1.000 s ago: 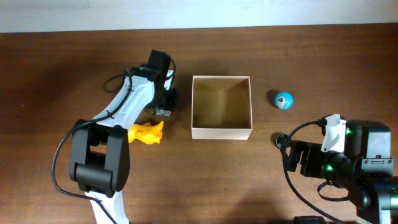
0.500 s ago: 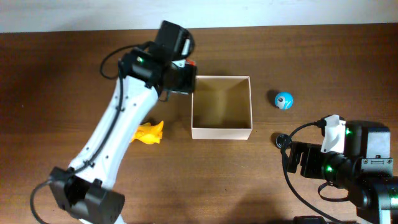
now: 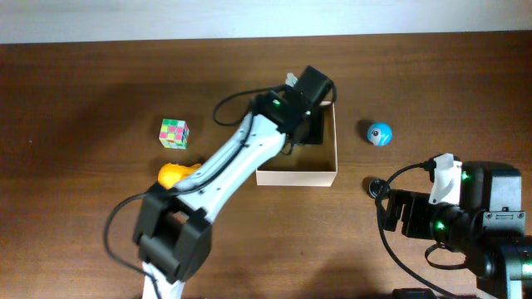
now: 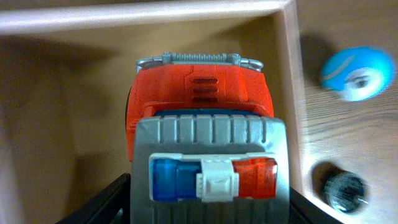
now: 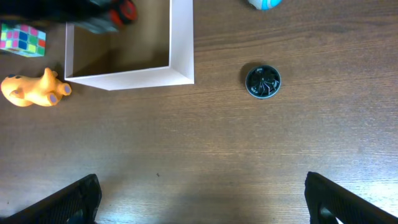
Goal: Pack container
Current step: 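Carry the truck into the white box and release it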
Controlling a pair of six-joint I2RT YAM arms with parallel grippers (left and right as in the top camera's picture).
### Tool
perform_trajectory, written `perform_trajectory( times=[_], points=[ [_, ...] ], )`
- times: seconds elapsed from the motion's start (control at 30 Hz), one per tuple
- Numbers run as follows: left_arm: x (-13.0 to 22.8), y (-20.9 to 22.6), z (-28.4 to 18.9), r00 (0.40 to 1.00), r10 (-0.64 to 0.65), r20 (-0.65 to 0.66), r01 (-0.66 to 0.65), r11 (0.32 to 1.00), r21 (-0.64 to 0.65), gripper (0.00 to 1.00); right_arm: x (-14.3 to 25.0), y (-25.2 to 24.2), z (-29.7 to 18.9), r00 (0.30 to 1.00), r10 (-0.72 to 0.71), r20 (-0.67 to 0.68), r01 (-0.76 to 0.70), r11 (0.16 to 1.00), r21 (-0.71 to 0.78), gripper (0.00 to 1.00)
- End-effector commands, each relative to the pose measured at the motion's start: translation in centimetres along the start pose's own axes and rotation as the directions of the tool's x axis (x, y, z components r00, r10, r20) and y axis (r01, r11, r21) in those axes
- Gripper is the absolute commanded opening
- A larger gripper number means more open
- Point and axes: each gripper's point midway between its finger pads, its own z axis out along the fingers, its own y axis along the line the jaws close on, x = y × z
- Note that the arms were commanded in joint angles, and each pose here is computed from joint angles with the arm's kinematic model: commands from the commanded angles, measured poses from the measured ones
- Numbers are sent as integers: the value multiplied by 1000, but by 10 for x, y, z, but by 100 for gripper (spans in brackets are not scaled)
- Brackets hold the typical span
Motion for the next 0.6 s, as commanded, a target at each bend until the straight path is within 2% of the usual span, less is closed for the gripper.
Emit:
perform_trajectory(
  times=[0.0,0.17,0.3,0.37,0.57],
  points=[
    [5,5,31,999,-41,-12,40,998,-41,36,-2,-2,-1,1000,-5,9,5,1000,10,99],
    [10,-11,61,998,-43,-37,44,999,23,37,-2,-2,-1,1000,-5,9,5,1000,10,99],
    [5,-15,63,999,-44,-16,45,998,43,38,-2,-2,-1,1000,-5,9,5,1000,10,99],
    [2,-17,63,999,-45,-7,45,998,52,51,-1,-2,-1,1000,-5,9,5,1000,10,99],
    [3,-21,62,999,-42,-12,43,996,75,81,-1,-2,-1,1000,-4,6,4,1000,11,99]
  ],
)
